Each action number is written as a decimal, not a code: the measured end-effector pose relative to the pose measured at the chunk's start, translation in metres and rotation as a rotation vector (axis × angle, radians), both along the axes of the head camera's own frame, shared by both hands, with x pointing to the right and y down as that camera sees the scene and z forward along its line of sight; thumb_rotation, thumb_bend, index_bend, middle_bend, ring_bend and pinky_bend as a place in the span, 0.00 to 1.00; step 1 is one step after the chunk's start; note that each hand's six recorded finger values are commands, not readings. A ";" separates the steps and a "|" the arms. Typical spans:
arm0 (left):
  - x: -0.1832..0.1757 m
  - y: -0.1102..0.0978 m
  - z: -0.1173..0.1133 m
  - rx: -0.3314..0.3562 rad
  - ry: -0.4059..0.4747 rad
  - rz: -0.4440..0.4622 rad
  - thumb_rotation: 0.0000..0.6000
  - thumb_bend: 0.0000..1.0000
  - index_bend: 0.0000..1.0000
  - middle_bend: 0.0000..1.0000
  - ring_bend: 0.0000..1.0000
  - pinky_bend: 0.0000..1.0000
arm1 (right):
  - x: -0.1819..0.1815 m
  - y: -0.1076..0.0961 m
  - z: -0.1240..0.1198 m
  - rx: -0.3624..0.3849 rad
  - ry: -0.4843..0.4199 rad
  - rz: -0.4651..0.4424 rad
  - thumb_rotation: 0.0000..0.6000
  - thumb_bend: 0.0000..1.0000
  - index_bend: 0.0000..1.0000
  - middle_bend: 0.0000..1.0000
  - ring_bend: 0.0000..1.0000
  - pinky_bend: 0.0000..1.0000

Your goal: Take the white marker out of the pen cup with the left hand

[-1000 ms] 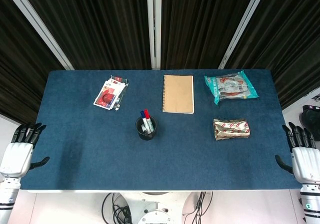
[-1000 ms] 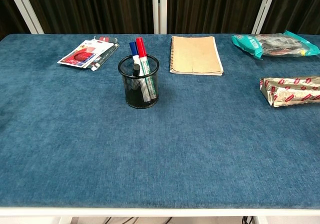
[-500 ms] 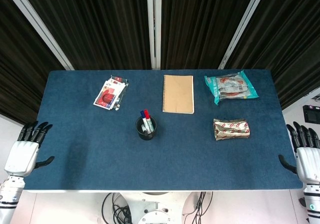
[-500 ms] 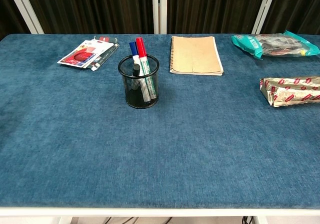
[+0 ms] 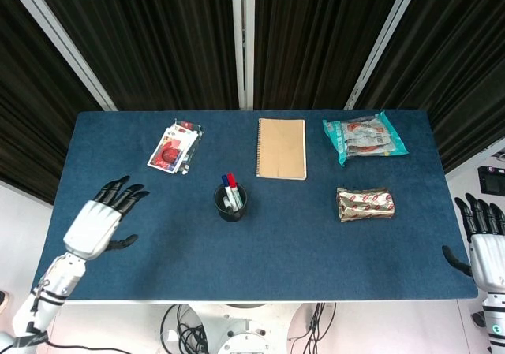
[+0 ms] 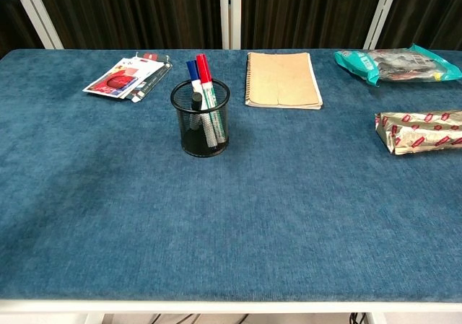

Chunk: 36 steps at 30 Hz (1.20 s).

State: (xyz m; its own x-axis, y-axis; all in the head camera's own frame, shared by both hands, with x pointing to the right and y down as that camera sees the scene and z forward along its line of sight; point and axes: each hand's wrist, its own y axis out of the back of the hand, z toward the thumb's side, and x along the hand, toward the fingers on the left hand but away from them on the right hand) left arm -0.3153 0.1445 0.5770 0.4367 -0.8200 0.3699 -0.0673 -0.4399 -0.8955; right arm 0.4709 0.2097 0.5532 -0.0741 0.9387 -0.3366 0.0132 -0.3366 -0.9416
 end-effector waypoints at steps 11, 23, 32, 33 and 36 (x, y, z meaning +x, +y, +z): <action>0.088 -0.032 0.041 -0.135 0.113 0.123 1.00 0.24 0.25 0.17 0.04 0.18 | -0.001 -0.003 -0.001 -0.002 0.003 0.002 1.00 0.17 0.00 0.00 0.00 0.00; 0.134 -0.045 0.077 -0.208 0.134 0.139 1.00 0.29 0.33 0.19 0.04 0.19 | 0.002 -0.002 -0.002 -0.010 0.003 0.017 1.00 0.17 0.00 0.00 0.00 0.00; 0.156 -0.042 0.089 -0.218 0.154 0.171 1.00 0.29 0.35 0.21 0.06 0.18 | 0.006 -0.001 -0.001 -0.018 0.002 0.029 1.00 0.17 0.00 0.00 0.00 0.00; 0.157 -0.043 0.090 -0.219 0.154 0.172 1.00 0.29 0.35 0.21 0.06 0.18 | 0.006 -0.001 -0.001 -0.020 0.003 0.032 1.00 0.17 0.00 0.00 0.00 0.00; 0.160 -0.044 0.093 -0.224 0.155 0.171 1.00 0.30 0.37 0.21 0.06 0.18 | 0.008 -0.001 0.000 -0.023 -0.001 0.039 1.00 0.16 0.00 0.00 0.00 0.00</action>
